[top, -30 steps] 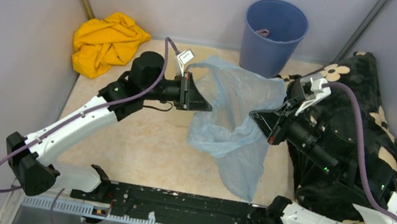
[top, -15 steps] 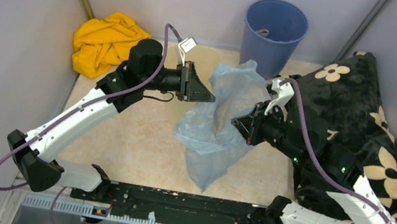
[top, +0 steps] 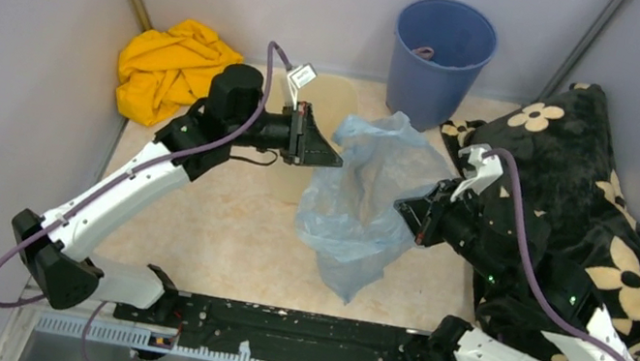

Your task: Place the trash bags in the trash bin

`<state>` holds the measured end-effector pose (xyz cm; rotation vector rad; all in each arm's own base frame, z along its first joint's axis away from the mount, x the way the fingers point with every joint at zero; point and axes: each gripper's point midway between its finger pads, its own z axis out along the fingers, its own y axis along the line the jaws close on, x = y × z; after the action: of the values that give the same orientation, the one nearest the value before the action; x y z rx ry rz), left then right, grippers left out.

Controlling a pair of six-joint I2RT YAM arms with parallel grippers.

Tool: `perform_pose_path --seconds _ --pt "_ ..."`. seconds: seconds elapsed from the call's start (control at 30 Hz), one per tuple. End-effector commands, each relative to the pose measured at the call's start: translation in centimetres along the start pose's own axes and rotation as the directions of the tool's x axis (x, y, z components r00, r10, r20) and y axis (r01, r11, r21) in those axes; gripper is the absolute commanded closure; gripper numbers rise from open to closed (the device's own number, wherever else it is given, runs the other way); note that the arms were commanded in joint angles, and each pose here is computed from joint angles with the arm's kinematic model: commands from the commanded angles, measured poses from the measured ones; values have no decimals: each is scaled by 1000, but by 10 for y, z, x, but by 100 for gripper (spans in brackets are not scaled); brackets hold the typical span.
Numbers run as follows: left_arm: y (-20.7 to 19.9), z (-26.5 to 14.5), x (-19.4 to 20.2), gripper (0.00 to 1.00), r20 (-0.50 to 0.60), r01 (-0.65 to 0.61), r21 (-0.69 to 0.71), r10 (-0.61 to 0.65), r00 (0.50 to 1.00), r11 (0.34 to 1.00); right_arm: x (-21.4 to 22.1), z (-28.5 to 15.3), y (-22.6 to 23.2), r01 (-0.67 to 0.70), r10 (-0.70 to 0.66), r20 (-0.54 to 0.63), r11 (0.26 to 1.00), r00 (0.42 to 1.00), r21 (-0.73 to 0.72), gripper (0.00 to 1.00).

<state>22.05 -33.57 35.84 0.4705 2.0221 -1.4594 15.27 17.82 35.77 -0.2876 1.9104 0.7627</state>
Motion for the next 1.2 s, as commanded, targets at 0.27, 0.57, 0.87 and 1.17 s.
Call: perform_pose_path --seconds 0.27,0.57,0.87,1.17 --pt "-36 -53 -1 100 118 -97 28 93 989 995 28 6 10 -68 65 -48 995 997 -79 100" --pt "-37 -57 -6 100 144 -121 12 118 982 993 -8 -4 28 -10 6 -31 993 999 -118 100" --pt "-26 -55 -10 100 137 -150 -49 155 978 988 -31 -5 43 22 -16 38 985 999 -173 100" --pt "-21 -48 -21 99 166 -189 -57 196 966 980 -44 2 41 60 -45 98 987 994 -150 100"
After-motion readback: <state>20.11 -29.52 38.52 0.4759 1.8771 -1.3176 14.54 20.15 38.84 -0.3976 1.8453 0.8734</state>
